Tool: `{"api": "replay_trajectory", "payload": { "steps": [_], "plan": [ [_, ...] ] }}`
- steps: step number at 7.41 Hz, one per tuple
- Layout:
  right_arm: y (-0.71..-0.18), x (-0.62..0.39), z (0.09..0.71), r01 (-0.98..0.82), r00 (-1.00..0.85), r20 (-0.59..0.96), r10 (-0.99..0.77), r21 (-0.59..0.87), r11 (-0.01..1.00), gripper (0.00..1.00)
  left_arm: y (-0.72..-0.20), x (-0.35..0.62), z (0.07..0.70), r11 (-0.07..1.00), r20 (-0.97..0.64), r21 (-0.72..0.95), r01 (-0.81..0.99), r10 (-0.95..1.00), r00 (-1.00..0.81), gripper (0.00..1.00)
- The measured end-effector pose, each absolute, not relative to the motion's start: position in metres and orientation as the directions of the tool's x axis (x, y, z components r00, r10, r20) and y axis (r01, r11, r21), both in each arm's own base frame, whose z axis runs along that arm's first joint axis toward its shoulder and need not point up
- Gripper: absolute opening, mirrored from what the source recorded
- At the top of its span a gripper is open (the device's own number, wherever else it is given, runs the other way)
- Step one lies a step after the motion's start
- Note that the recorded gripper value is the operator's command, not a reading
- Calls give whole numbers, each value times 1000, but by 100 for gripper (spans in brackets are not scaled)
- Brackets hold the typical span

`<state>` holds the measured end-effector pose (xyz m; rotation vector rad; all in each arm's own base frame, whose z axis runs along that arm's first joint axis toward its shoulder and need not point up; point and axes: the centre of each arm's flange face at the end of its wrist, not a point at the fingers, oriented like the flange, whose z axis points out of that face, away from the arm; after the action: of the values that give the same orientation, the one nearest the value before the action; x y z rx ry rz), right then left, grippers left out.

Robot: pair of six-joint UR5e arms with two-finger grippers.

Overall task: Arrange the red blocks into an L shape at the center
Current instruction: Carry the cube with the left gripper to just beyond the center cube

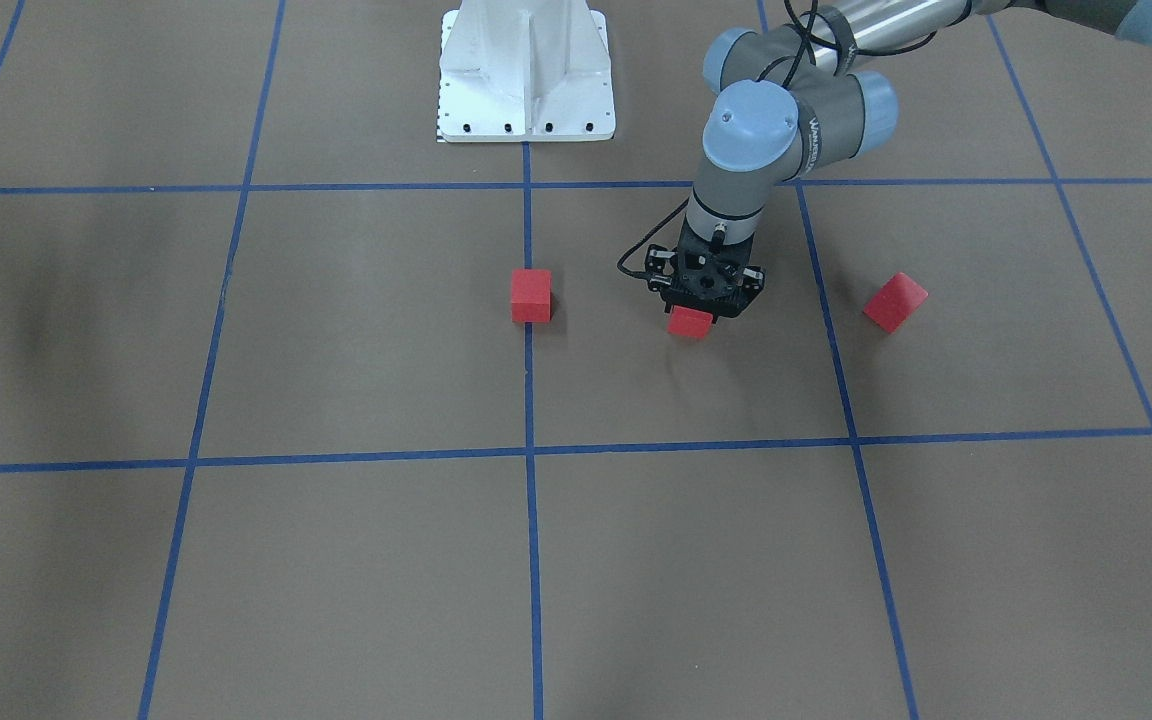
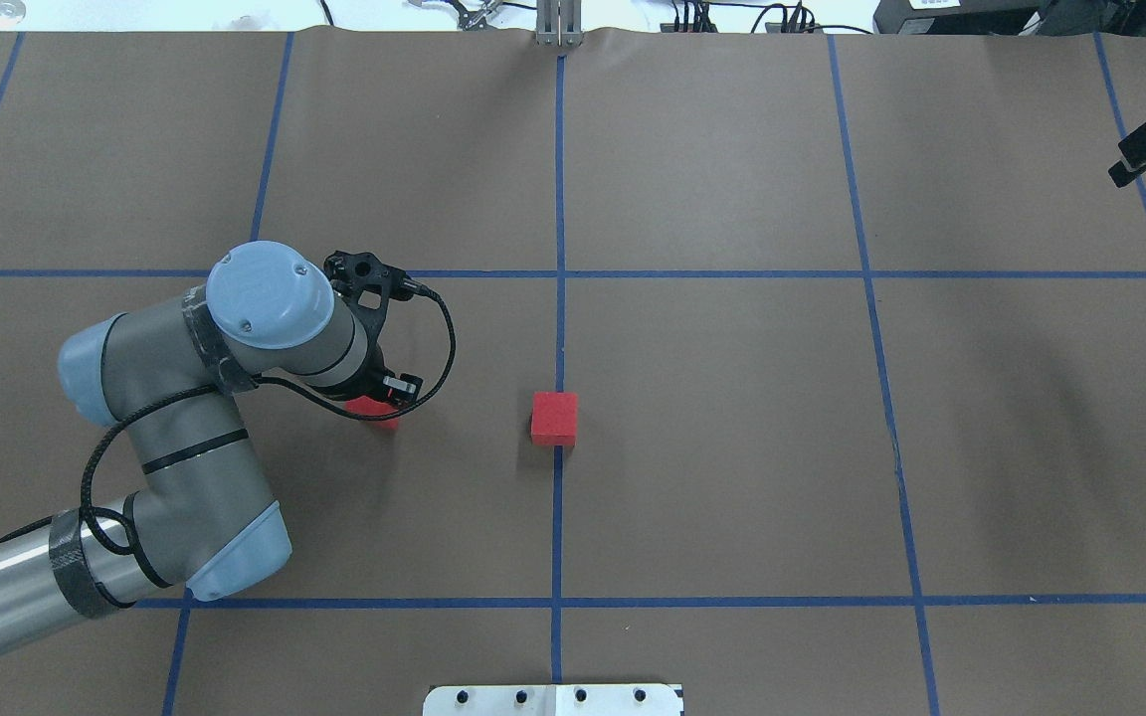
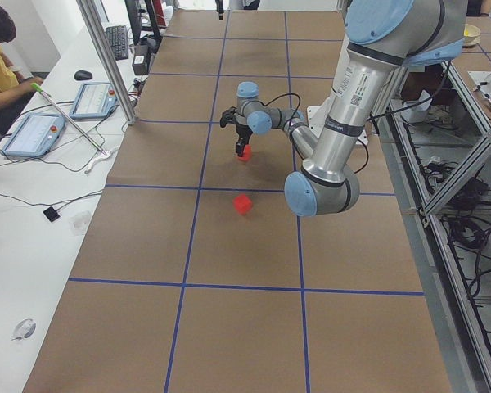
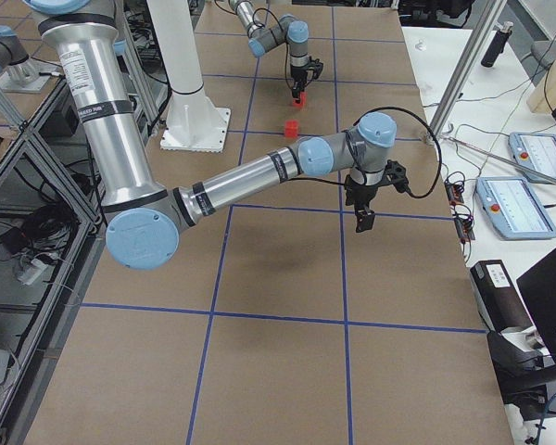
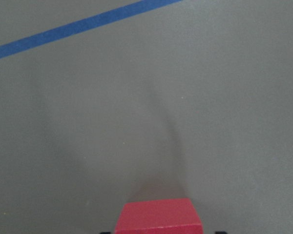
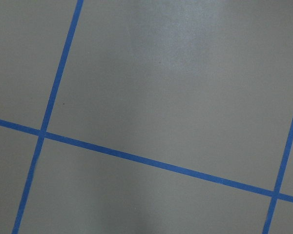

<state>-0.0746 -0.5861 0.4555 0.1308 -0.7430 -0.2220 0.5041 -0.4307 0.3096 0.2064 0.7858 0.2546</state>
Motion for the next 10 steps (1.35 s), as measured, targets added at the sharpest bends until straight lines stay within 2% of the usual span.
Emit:
{"api": "replay_trajectory", "payload": {
  "steps": [3,7,10],
  "plan": [
    [-586,-75,455,154,715,655,-246,196,968,100,-439,506,267,954,-704,277,-117,284,651,0],
    [-586,-75,458,153,716,655,-241,190,970,100,-465,551,142,993,-739,117,17,76,669,0],
    [-586,-75,459,153,716,656,-241,189,970,100,-485,585,114,996,-734,86,38,37,678,0]
  ]
}}
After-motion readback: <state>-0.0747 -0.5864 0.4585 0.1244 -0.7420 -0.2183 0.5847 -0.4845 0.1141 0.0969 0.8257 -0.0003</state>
